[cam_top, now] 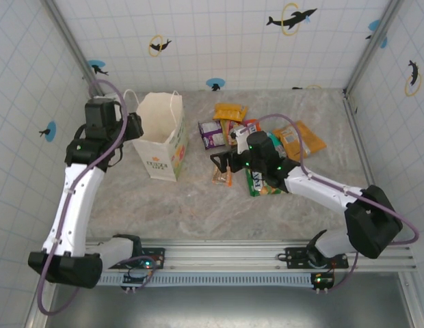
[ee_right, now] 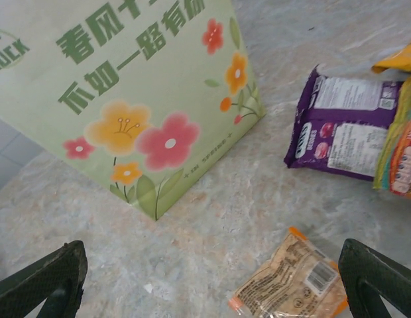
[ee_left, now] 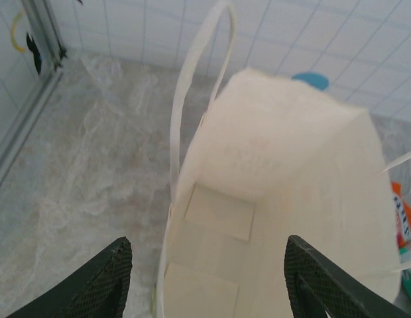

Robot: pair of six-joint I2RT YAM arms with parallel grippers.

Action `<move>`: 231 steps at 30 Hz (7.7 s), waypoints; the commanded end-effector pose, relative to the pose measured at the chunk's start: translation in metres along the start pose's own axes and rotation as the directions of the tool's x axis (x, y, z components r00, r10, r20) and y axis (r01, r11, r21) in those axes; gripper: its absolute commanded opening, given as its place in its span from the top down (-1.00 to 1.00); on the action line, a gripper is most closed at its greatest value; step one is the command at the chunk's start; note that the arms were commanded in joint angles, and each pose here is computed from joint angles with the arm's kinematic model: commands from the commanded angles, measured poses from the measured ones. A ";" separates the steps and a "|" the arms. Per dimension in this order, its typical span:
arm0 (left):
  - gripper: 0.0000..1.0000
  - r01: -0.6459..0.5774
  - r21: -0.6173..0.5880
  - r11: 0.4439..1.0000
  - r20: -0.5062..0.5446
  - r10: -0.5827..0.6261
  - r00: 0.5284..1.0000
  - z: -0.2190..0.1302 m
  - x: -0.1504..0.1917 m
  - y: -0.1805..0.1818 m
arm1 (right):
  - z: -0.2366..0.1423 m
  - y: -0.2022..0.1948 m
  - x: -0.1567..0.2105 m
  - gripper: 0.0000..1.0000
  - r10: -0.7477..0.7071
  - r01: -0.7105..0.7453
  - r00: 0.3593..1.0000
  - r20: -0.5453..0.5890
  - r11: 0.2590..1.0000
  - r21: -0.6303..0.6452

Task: Place the snacks into the paper bag

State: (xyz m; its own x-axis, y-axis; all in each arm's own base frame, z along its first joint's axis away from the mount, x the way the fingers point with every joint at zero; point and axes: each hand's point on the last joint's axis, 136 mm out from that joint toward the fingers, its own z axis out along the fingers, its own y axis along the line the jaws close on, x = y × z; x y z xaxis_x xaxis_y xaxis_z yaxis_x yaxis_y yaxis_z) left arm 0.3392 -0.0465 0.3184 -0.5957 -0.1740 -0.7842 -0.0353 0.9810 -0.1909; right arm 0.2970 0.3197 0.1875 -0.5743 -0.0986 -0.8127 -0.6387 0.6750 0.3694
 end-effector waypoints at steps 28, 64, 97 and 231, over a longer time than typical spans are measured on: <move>0.46 0.012 -0.069 0.998 -0.220 -0.027 0.975 0.073 0.027 0.021 | 0.029 0.028 -0.003 -0.99 0.026 -0.033 0.998 -0.052 0.990 -0.135; 1.00 0.181 0.077 0.980 -0.308 -0.150 0.940 0.020 0.075 -0.004 | 0.018 -0.073 0.071 -0.40 0.448 -0.402 0.869 -0.212 0.887 0.225; 0.57 0.170 0.068 0.983 -0.275 -0.146 0.950 0.014 0.068 -0.002 | 0.085 -0.095 0.085 0.63 0.581 -0.566 0.790 -0.197 0.814 0.129; 0.73 0.151 0.041 0.988 -0.255 -0.136 0.957 0.023 0.077 0.007 | -0.093 -0.130 0.155 -0.28 0.602 -0.533 0.680 -0.418 0.798 0.281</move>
State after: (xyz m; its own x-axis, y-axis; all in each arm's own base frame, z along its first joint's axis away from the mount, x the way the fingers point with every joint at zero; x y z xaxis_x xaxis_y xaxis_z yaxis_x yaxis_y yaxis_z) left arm 0.3127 -0.0589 0.2402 -0.7835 -0.2784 -0.5555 -0.0904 0.9356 -0.3414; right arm 0.2616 0.1235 0.0424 -0.9826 0.0770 -0.1692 -0.0176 0.8675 0.4971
